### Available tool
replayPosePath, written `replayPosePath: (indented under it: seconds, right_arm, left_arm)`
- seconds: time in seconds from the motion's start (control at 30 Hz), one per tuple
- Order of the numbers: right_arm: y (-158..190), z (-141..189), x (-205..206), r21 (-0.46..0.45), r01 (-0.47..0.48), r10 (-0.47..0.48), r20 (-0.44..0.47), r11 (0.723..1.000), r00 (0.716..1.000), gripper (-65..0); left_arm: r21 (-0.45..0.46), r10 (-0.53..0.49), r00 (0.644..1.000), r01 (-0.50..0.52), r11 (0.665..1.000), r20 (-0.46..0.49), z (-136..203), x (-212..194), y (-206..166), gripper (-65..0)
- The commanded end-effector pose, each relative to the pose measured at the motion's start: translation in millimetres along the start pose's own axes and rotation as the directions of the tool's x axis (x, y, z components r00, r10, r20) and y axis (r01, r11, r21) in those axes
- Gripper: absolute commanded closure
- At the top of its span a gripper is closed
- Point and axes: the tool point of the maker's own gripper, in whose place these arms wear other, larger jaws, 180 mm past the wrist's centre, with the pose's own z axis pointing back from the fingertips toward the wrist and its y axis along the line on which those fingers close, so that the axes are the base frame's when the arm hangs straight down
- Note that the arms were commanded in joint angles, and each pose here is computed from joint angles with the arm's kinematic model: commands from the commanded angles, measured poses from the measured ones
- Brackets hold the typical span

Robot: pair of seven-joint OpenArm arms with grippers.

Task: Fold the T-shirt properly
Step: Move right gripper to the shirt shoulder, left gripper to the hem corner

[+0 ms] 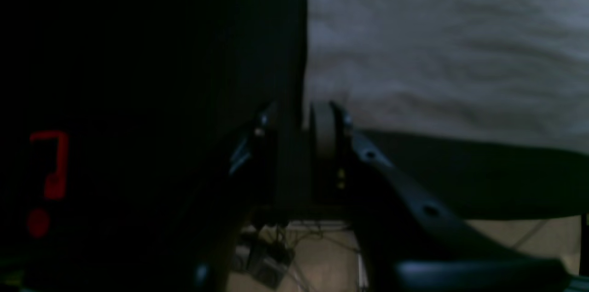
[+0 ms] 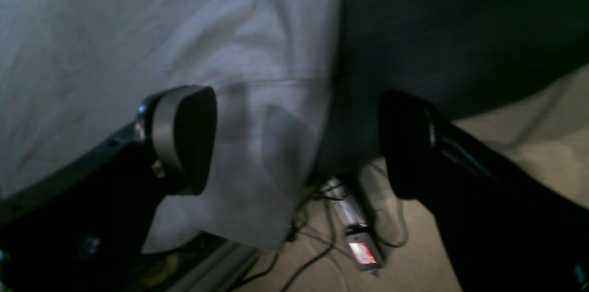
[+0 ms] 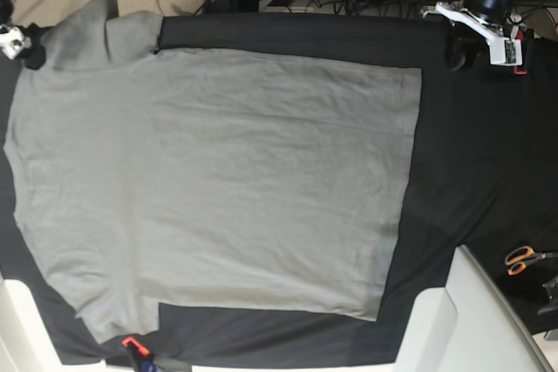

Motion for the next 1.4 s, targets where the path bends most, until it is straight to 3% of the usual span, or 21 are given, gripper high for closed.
replayPosePath:
  seconds: [0.0,0.37,0.6,0.7,0.83,0.93,1.0,1.07,1.2,1.37]
  right_arm:
    - [-2,4,10,0.004,-0.012,0.012,0.026,1.000,1.000,-50.3]
    - [21,-4,-39,0.060,-0.044,0.049,-0.098,0.997,0.994,-50.1]
    - [30,-4,-54,0.073,-0.042,0.051,-0.124,0.996,0.991,-49.8]
    - [29,-2,-60,0.069,-0.037,0.046,-0.132,0.997,0.990,-40.7]
    - [28,-3,-60,0.068,-0.036,0.045,-0.134,0.997,0.990,-18.8]
    - [27,-2,-60,0.067,-0.036,0.045,-0.135,0.997,0.990,-0.8]
    - [27,-2,-60,0.067,-0.037,0.045,-0.136,0.997,0.990,-0.6]
    - [27,-2,-60,0.067,-0.037,0.045,-0.136,0.997,0.990,-1.2]
    - [27,-3,-59,0.068,-0.037,0.046,-0.134,0.997,0.990,-0.6]
    - [27,-3,-59,0.067,-0.038,0.047,-0.134,0.997,0.990,-0.5]
  left_arm:
    - [0.001,-0.006,1.000,0.006,1.000,0.026,2,7,3,-10.7]
    - [0.011,0.002,1.000,-0.002,1.000,0.022,-1,4,6,-10.7]
    - [0.021,0.023,0.999,-0.024,0.999,0.028,-6,3,7,-10.7]
    - [0.033,0.062,0.997,-0.063,0.997,0.040,-13,1,5,-11.2]
    - [0.041,0.105,0.994,-0.106,0.994,0.030,-21,-8,5,-13.0]
    - [0.040,0.213,0.976,-0.214,0.976,0.033,-23,-13,6,-29.3]
    - [0.042,0.272,0.962,-0.273,0.961,0.034,-24,-16,8,-41.6]
    - [0.049,0.296,0.955,-0.297,0.954,0.038,-29,-17,12,-46.7]
    - [0.084,0.332,0.943,-0.333,0.939,0.017,-41,-33,20,-46.4]
    - [0.050,0.359,0.933,-0.358,0.933,-0.031,-61,-48,-3,-46.4]
